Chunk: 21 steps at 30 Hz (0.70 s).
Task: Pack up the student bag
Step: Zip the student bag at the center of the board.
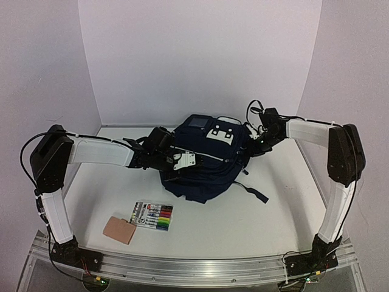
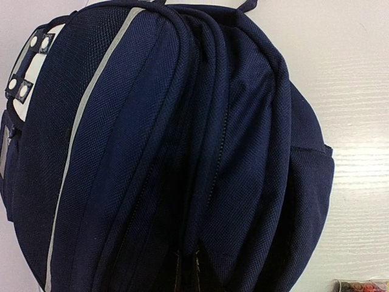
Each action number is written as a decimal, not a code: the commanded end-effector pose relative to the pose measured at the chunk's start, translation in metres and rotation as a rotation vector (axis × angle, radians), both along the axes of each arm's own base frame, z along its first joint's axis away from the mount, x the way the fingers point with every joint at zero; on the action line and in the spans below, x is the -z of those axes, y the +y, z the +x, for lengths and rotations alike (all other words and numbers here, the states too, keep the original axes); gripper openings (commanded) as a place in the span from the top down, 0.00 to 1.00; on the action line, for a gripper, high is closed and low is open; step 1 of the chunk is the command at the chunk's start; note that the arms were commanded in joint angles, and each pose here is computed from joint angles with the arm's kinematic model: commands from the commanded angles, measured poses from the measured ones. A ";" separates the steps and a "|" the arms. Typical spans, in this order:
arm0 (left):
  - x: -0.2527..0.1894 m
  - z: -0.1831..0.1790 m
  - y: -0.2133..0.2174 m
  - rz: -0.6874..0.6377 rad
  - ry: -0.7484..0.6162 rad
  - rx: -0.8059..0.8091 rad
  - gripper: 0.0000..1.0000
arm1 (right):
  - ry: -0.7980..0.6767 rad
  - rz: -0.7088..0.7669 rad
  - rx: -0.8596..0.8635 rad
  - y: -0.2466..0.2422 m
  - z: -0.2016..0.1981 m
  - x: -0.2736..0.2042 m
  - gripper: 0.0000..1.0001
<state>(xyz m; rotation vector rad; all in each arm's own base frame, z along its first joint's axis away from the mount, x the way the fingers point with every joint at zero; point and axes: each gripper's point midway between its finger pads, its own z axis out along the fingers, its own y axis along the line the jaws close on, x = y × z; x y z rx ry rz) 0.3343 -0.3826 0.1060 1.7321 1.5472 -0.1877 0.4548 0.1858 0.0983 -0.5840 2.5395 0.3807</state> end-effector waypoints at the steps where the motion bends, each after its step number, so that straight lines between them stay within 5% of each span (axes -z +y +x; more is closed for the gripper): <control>1: 0.012 -0.012 0.038 0.102 0.094 -0.059 1.00 | -0.156 -0.083 0.213 -0.054 0.059 -0.019 1.00; 4: 0.004 -0.010 0.036 0.076 0.091 -0.071 0.97 | -0.161 -0.031 0.154 -0.044 0.049 -0.032 1.00; 8: -0.021 -0.002 0.026 0.007 0.134 -0.141 0.57 | -0.166 0.039 0.066 -0.029 0.035 -0.054 0.91; 10: -0.046 0.005 0.019 -0.064 0.152 -0.195 0.45 | -0.202 0.046 0.039 -0.027 0.031 -0.073 0.59; 14: -0.093 0.017 0.014 -0.213 0.165 -0.309 0.01 | -0.294 0.054 -0.044 -0.024 0.017 -0.110 0.06; 21: -0.110 0.037 0.029 -0.392 0.251 -0.622 0.00 | -0.255 0.228 -0.267 0.012 -0.018 -0.122 0.02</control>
